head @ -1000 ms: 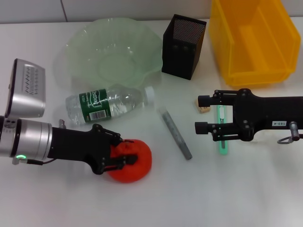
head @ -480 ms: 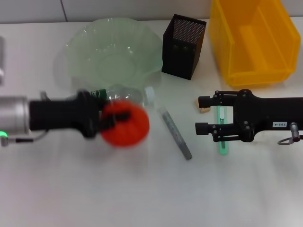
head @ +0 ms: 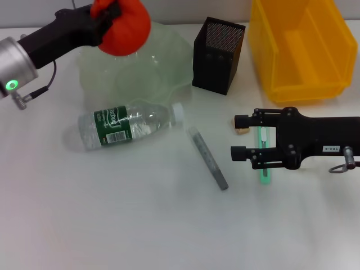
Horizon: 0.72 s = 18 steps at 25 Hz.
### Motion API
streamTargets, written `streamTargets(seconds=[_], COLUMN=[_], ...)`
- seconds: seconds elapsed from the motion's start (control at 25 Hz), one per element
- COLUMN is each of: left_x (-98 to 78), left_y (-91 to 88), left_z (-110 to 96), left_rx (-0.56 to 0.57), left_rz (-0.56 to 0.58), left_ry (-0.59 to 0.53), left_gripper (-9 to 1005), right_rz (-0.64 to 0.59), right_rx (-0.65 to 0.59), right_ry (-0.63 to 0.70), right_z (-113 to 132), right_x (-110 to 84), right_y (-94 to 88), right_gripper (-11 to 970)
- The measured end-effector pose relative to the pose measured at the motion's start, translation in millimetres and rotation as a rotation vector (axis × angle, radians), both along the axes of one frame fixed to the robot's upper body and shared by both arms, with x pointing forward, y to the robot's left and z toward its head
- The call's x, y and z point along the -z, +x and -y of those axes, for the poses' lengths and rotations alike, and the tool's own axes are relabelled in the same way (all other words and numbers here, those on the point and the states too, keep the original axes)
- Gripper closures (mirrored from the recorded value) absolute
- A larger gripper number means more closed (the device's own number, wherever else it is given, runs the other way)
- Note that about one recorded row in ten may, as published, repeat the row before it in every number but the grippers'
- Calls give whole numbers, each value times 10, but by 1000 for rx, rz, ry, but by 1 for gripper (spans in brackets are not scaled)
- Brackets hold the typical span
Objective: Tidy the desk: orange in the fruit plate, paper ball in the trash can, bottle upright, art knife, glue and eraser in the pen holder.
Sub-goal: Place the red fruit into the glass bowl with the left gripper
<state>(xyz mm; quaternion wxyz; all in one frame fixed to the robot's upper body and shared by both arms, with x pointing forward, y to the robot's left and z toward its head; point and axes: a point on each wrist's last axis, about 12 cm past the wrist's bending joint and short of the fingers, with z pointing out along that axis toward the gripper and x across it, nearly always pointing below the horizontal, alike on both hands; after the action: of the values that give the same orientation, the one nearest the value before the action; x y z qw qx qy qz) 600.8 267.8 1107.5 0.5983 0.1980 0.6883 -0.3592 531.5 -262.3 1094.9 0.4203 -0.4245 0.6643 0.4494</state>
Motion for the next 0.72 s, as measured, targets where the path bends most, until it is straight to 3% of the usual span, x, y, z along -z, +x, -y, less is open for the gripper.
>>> streamTargets(seconds=[0.08, 0.12, 0.28, 0.6, 0.72], left_x=[0, 84, 182, 268, 270], left_y=[0, 122, 209, 206, 208], left_z=[0, 67, 161, 228, 229], left_rx=[0, -85, -134, -146, -150], left_rz=[0, -47, -63, -40, -41], left_ry=[0, 14, 84, 149, 148], left_gripper=[924, 935, 936, 937, 852], right_rz=[1, 2, 5, 6, 5], right_rx=[-1, -2, -4, -4, -2], right_ry=[0, 0, 1, 3, 4], right_z=[-2, -5, -14, -20, -18], right_x=[-2, -5, -14, -16, -14], right_y=[3, 6, 17, 20, 17], right_gripper=[232, 233, 234, 237, 238])
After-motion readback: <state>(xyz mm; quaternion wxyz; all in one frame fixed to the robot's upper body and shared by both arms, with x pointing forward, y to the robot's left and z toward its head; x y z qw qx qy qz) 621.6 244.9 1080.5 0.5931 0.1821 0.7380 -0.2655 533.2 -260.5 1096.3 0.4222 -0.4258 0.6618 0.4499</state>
